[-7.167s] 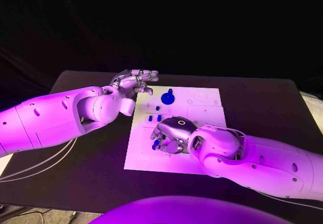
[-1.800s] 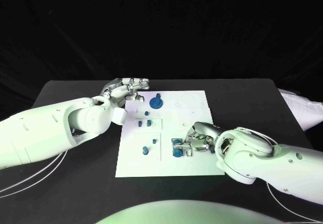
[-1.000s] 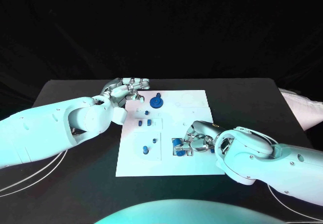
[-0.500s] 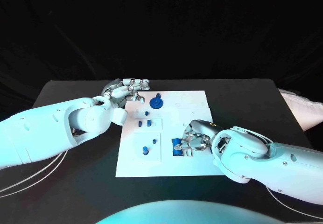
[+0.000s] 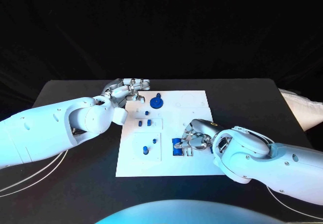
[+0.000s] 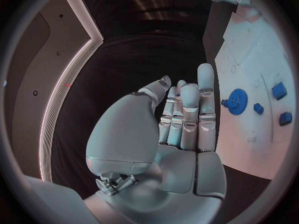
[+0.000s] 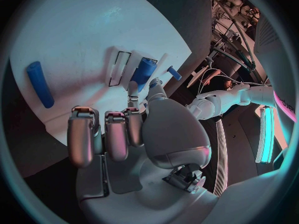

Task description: Assemble the parts on the task board

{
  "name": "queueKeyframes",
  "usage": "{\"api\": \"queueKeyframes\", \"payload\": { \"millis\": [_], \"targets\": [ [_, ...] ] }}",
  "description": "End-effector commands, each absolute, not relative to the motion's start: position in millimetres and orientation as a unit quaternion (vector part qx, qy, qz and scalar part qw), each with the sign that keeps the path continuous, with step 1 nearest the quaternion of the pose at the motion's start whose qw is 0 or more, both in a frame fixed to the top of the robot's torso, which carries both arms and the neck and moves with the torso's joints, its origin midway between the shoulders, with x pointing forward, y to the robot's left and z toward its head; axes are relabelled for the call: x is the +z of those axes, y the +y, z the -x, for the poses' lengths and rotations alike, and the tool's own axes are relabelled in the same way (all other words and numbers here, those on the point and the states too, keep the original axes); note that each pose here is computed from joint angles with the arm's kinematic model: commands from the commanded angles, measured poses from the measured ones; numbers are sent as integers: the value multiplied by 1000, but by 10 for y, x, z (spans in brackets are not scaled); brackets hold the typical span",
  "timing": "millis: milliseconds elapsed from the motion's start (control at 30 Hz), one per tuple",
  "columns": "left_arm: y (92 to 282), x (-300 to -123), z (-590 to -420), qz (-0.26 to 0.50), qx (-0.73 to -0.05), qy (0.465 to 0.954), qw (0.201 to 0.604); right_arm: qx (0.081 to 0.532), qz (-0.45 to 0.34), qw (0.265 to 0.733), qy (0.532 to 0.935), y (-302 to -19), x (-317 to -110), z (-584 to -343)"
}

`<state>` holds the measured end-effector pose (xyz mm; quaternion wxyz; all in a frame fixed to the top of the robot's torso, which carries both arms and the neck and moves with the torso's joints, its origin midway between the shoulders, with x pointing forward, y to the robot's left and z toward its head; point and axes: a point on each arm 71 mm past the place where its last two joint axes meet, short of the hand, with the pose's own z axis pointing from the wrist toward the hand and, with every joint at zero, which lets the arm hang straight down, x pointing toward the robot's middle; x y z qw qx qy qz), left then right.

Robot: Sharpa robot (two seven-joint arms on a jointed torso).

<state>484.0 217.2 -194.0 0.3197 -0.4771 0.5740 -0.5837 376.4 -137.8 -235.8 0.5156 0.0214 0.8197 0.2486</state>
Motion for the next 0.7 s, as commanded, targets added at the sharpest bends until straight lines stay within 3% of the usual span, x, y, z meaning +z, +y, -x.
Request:
{"api": "queueKeyframes", "payload": {
  "millis": [33, 233, 433, 700],
  "targets": [
    [2155, -1933, -4834, 471, -590, 575, 314, 270, -29, 526, 806, -1406, -2312, -3741],
    [2163, -1933, -4833, 472, -590, 575, 315, 292, -59, 530, 794, -1673, -2141, -3719],
    [2155, -1924, -4818, 470, -592, 573, 315, 240, -62, 534, 808, -2076, -2042, -3773],
    [2145, -1916, -4806, 469, -595, 572, 314, 160, -38, 548, 820, -2380, -2107, -3796]
  ]
}}
